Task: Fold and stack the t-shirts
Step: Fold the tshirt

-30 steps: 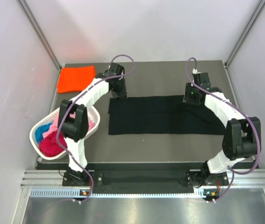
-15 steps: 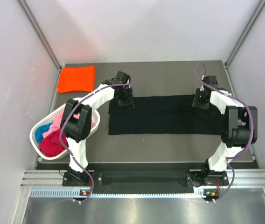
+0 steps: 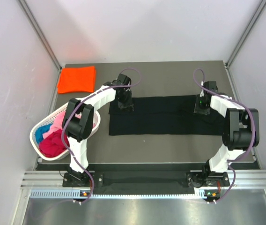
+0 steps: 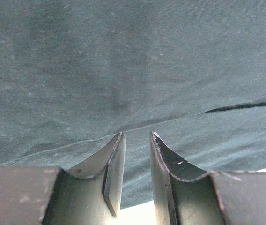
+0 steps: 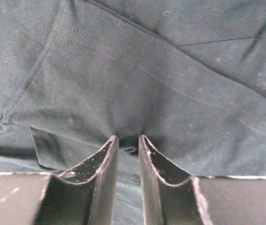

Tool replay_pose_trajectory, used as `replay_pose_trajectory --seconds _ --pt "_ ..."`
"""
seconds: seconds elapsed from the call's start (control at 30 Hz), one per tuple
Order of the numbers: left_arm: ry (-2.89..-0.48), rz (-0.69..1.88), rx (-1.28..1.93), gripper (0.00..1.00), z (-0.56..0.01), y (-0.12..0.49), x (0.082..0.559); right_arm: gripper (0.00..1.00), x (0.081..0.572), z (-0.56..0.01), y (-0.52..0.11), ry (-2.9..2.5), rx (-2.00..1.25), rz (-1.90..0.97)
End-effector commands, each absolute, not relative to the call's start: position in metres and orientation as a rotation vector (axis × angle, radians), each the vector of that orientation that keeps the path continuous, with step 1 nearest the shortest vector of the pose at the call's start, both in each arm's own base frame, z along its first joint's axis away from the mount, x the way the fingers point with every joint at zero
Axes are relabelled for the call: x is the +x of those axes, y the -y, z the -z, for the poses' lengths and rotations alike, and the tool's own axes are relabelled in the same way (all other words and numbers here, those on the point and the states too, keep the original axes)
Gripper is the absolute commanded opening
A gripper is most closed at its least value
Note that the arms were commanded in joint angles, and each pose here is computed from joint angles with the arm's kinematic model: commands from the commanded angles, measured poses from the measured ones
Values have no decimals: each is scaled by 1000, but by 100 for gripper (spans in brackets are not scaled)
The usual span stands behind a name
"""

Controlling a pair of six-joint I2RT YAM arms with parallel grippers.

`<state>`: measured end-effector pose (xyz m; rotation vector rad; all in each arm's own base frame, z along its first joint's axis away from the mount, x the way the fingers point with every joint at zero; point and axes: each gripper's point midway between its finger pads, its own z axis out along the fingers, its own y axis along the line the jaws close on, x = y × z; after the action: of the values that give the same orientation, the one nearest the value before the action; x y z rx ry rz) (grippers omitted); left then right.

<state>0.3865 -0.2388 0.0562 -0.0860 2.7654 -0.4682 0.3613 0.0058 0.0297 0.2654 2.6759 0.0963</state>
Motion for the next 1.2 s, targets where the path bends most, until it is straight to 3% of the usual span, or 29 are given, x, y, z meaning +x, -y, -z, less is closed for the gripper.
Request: replay_pose_trajectory --seconds 0.0,0.3,0.57,0.73,1.0,1.17 --pt "-2744 446 -104 33 -59 237 393 22 368 -55 -2 -2595 218 -56" --pt "-2760 399 -132 33 -48 232 394 25 388 -84 -13 -2488 220 -131" --pt "-2768 365 -124 32 -46 227 393 23 388 -48 -39 -2527 185 -224" --pt "-2765 343 -118 32 -48 223 393 27 381 -32 -29 -2586 191 -138" --pt "-2760 344 -122 31 -52 223 395 34 407 -87 -32 -2466 200 -168" --pt "-2761 317 -142 31 -48 217 400 25 433 -106 -32 -2411 222 -177"
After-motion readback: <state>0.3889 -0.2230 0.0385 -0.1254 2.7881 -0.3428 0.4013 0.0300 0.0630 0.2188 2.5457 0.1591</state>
